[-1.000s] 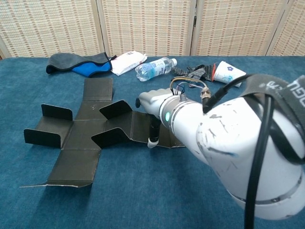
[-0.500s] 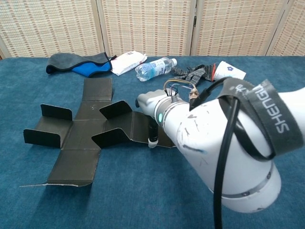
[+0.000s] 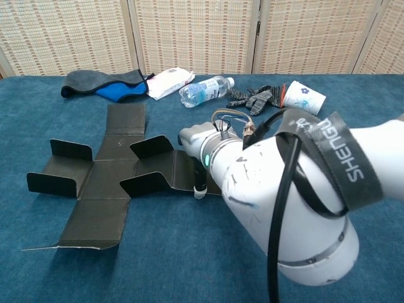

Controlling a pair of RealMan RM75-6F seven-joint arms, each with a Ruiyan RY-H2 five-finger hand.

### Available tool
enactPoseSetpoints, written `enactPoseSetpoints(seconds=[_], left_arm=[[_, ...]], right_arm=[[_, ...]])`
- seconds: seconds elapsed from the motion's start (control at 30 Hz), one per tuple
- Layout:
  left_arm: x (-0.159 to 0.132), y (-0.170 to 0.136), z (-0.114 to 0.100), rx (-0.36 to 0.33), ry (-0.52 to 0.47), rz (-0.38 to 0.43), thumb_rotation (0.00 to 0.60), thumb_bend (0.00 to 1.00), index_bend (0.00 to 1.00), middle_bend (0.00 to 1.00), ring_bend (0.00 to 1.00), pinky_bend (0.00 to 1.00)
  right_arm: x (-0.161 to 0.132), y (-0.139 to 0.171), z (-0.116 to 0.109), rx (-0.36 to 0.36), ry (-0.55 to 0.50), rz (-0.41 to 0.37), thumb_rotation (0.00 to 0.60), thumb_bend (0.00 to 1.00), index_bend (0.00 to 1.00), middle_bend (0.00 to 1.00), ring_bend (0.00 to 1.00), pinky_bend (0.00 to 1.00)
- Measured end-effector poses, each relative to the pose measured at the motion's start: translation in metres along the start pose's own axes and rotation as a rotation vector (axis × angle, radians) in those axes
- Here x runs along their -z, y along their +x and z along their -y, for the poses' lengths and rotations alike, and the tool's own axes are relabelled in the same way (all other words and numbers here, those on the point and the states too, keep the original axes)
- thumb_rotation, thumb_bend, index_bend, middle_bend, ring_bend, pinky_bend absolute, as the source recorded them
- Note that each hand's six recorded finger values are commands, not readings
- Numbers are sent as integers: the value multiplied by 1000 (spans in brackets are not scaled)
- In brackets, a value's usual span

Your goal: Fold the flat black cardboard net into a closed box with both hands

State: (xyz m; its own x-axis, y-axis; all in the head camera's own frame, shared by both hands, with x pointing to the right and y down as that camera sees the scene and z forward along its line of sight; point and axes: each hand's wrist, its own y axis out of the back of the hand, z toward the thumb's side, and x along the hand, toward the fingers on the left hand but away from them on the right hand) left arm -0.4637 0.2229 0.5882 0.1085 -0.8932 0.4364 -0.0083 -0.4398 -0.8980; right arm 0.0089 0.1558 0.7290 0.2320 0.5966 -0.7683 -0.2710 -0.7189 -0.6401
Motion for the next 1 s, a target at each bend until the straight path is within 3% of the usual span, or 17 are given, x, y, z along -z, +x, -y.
enactPoseSetpoints(seconds=[0.2,0.43,1.0], left_arm=[[2,0,1,0,-4,-2,600,283,208,112,132,214],[4,0,2,2,-8,-6,600,283,210,112,132,214],[2,16,4,7,-7,33,600,282,235,112,139,215]], right_arm=[[-3,-2,1,-8,16,-5,600,0,67,172,858,867],[-3,-4,-1,7,11,-9,600,31,116,256,867,867],[16,-4,-7,60,-92,-63,600,83,209,335,881,866]])
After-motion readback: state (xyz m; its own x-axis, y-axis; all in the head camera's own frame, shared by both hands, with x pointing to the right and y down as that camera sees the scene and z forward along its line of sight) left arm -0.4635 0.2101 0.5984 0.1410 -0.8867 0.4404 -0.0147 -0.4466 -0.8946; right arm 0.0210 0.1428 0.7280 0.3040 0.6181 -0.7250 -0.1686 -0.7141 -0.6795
